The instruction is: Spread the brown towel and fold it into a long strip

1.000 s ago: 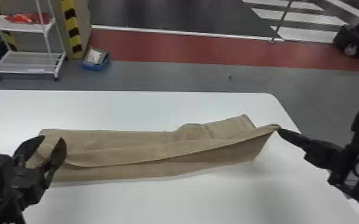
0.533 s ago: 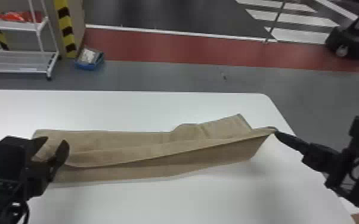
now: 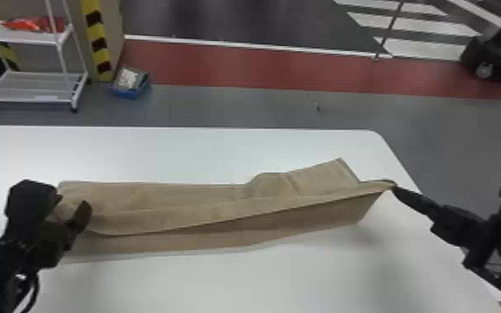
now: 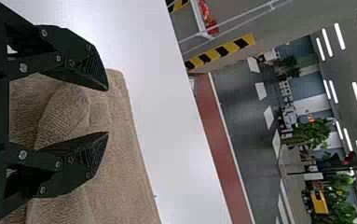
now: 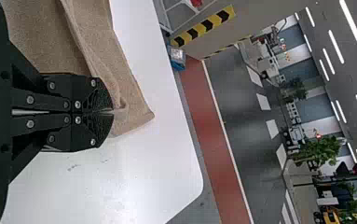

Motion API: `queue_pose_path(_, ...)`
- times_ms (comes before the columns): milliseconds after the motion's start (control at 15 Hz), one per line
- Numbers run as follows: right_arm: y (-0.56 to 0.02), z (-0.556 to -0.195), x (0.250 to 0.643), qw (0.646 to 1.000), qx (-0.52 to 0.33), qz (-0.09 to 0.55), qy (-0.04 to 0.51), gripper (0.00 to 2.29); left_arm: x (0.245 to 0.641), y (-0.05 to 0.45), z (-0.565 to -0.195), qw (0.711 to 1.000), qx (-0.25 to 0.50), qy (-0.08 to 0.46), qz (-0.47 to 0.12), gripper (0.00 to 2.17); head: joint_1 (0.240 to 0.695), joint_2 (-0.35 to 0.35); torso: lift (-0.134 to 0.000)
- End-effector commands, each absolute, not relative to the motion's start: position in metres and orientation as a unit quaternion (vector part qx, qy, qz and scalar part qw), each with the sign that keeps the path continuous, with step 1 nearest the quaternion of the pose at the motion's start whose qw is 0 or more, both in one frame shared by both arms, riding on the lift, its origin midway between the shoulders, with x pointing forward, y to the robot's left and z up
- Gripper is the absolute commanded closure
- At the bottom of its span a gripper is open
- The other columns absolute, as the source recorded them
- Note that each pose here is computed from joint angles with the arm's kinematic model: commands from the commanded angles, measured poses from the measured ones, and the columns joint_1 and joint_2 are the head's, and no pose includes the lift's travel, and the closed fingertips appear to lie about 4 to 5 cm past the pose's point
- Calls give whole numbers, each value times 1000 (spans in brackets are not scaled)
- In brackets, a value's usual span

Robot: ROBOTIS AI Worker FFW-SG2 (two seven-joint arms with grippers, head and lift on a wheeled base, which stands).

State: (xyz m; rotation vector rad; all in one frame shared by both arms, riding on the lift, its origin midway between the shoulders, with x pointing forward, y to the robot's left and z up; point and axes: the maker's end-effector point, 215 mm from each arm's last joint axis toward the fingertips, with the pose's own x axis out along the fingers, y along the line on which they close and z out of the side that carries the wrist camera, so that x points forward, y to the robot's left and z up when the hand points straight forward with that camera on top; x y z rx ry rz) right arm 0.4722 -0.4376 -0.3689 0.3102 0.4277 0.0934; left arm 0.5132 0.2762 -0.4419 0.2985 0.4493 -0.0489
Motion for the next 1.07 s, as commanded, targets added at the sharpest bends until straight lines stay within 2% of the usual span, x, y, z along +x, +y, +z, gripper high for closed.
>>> queue_pose_path(0, -437, -368, 474, 965, 153, 47, 210, 1477, 508, 278, -439, 961, 153, 228, -22, 657, 695, -180, -123)
queue_pose_path(133, -435, -369, 475, 964, 154, 49, 211, 1477, 502, 284, -431, 962, 157, 224, -19, 657, 695, -179, -123)
queue_pose_path(533, -433, -368, 480, 965, 153, 51, 205, 1477, 494, 293, -438, 957, 165, 237, -14, 657, 695, -160, -123)
queue_pose_path(1000, -441, -369, 475, 966, 154, 45, 205, 1477, 515, 256, -422, 963, 158, 215, -41, 657, 695, -183, -123)
